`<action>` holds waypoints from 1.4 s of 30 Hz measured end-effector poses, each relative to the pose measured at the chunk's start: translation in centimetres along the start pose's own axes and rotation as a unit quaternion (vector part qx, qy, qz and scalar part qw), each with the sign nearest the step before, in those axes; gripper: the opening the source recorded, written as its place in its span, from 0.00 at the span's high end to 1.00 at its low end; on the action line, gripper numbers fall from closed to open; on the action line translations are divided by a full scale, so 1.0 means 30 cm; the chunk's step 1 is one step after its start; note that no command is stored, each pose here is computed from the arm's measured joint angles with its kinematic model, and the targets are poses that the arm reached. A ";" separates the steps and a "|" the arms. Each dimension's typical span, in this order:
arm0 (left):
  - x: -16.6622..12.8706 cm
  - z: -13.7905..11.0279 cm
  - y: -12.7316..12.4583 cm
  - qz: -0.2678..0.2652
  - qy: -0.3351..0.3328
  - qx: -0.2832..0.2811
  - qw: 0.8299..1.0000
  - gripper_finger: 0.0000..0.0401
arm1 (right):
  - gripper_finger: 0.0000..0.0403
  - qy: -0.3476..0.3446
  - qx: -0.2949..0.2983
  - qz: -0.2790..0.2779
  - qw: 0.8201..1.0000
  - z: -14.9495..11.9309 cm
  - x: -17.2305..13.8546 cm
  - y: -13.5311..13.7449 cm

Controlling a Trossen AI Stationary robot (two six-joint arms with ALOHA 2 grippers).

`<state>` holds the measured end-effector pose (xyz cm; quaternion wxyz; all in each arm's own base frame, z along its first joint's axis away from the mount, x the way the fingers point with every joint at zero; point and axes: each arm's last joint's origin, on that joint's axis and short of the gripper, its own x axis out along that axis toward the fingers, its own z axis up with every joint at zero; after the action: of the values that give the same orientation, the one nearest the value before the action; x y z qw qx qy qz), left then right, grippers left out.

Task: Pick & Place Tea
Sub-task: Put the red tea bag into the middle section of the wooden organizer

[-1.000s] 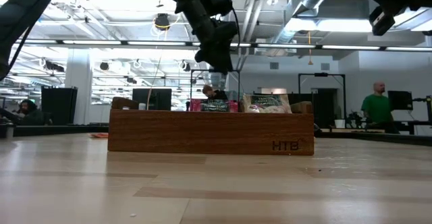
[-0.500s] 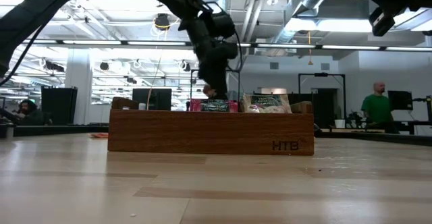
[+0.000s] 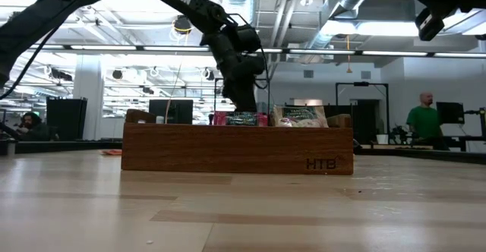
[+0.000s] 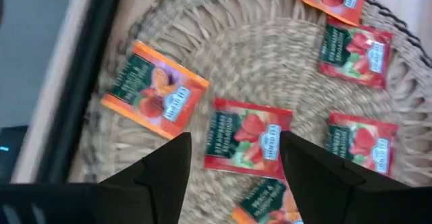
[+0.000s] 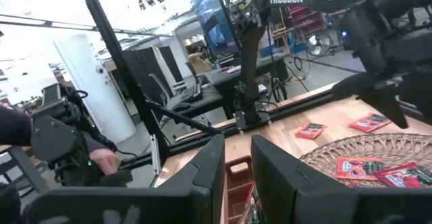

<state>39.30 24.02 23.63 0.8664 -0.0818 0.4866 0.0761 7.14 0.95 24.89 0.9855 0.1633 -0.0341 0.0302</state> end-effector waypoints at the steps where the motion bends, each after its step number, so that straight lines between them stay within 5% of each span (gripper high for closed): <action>1: 0.010 0.001 0.002 -0.001 -0.002 -0.003 1.000 0.46 | 0.84 0.000 0.000 0.000 1.000 0.000 0.000 0.000; 17: 0.153 -0.042 0.030 0.024 0.044 -0.076 0.996 0.46 | 0.84 0.002 0.000 -0.001 1.000 -0.001 0.000 0.000; 25: 0.215 -0.060 -0.001 0.025 0.076 -0.044 0.996 0.46 | 0.84 0.005 -0.001 -0.002 1.000 -0.003 0.000 -0.001; 31: 0.246 -0.053 -0.034 0.081 0.090 0.016 0.993 0.46 | 0.84 0.005 -0.001 -0.002 1.000 -0.003 0.000 -0.001; 42: 0.260 -0.064 -0.036 0.075 0.104 0.025 0.991 0.46 | 0.84 0.005 -0.001 -0.002 1.000 -0.003 0.000 -0.001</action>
<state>41.94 22.95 16.05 0.8046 -0.0305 0.5807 0.1199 7.14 0.95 24.81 0.9859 0.1621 -0.0290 0.0291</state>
